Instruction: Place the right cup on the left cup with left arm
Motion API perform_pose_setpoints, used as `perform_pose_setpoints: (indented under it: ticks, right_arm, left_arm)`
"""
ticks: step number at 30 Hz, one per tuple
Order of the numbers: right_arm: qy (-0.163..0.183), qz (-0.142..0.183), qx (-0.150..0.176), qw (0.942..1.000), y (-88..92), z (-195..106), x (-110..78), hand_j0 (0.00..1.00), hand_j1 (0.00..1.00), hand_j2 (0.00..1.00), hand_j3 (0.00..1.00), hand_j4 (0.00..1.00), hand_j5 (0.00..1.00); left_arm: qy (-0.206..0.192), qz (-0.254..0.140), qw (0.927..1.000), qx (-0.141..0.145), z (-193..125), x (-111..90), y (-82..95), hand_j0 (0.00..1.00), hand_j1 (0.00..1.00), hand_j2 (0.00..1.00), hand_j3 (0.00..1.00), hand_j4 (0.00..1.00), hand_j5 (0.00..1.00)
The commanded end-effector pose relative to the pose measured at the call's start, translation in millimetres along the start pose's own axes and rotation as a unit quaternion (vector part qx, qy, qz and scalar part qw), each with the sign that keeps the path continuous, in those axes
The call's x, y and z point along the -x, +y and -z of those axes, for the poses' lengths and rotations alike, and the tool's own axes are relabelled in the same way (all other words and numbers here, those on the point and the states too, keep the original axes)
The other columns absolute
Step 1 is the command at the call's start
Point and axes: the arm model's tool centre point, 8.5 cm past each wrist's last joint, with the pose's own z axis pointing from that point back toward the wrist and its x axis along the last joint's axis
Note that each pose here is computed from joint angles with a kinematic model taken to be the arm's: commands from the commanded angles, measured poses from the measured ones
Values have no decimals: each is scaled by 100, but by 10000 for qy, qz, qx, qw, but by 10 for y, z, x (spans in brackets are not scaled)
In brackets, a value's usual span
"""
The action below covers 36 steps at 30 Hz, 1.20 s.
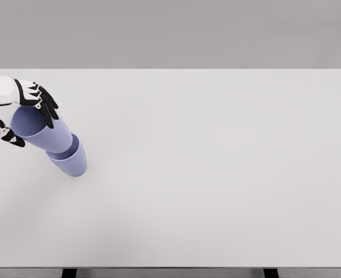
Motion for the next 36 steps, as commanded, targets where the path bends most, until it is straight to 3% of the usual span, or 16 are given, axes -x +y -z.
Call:
perform_pose_setpoints:
  ticks: [1, 36]
  right_arm:
    - [-6, -3, -2, 10000, 0, 0, -1, 100, 100, 100, 100, 100, 100]
    - [2, -1, -2, 10000, 0, 0, 0, 100, 100, 100, 100, 100, 100]
  left_arm:
    - [-10, -23, 10000, -31, 5, 0, 14, 55, 55, 55, 55, 55, 55]
    - [174, -208, 9996, -2, 121, 299, -84, 57, 57, 57, 57, 57, 57]
